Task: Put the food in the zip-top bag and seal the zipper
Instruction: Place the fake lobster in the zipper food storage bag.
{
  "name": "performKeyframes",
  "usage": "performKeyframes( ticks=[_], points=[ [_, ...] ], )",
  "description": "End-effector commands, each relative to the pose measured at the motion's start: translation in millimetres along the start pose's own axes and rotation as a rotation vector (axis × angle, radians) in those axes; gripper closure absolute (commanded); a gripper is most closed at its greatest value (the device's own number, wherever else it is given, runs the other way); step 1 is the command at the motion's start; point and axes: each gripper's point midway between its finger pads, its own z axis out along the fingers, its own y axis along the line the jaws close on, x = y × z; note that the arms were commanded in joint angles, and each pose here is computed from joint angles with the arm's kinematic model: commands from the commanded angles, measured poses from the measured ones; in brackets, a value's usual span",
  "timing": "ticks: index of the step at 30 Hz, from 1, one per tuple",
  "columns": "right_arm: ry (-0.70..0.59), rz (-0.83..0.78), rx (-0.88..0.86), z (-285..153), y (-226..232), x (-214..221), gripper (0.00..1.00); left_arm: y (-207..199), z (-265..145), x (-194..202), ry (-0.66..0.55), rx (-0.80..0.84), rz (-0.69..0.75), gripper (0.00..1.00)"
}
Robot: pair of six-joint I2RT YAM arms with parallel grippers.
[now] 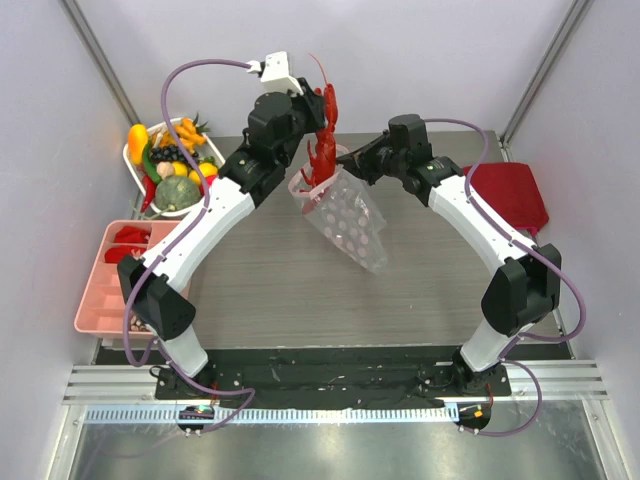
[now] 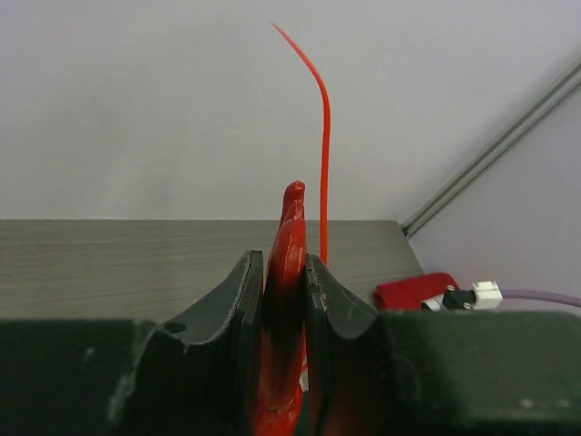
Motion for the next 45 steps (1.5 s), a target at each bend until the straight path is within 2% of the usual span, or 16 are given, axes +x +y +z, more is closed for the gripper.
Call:
performKeyframes(
  ticks=[1, 8, 14, 19, 26, 31, 39, 45],
  points=[
    [0.020, -0.016, -0.123, -15.0, 31.0, 5.4, 0.99, -32.4, -26.6, -61.6, -0.164, 0.066, 0.005, 1.00],
    [0.031, -0.060, -0.197, -21.0, 43.8, 10.1, 0.99, -28.8, -6.5, -94.2, -0.252, -0.025, -0.027, 1.00],
    [0.025, -0.066, -0.339, -29.7, 90.7, 3.4, 0.99, -27.2, -0.5, -117.5, -0.278, -0.042, -0.203, 1.00],
    [0.022, -0.054, -0.394, -35.6, 100.6, 1.6, 0.99, -21.3, -3.3, -99.5, -0.233, -0.050, -0.180, 1.00],
    [0.082, 0.054, -0.295, -19.5, 53.9, 13.3, 0.99, 4.4, -5.3, -53.7, -0.183, -0.113, -0.060, 1.00],
    [0.114, 0.076, -0.279, -16.0, 38.4, 19.9, 0.99, 9.0, 4.6, -43.4, -0.196, -0.150, 0.008, 1.00],
    [0.127, 0.096, -0.277, -12.1, 31.9, 22.1, 0.99, -14.3, 24.5, -56.2, -0.243, -0.172, -0.006, 1.00],
    [0.130, 0.126, -0.308, -16.5, 51.5, 19.0, 0.99, -24.5, 24.5, -34.0, -0.226, -0.202, 0.029, 1.00]
  ],
)
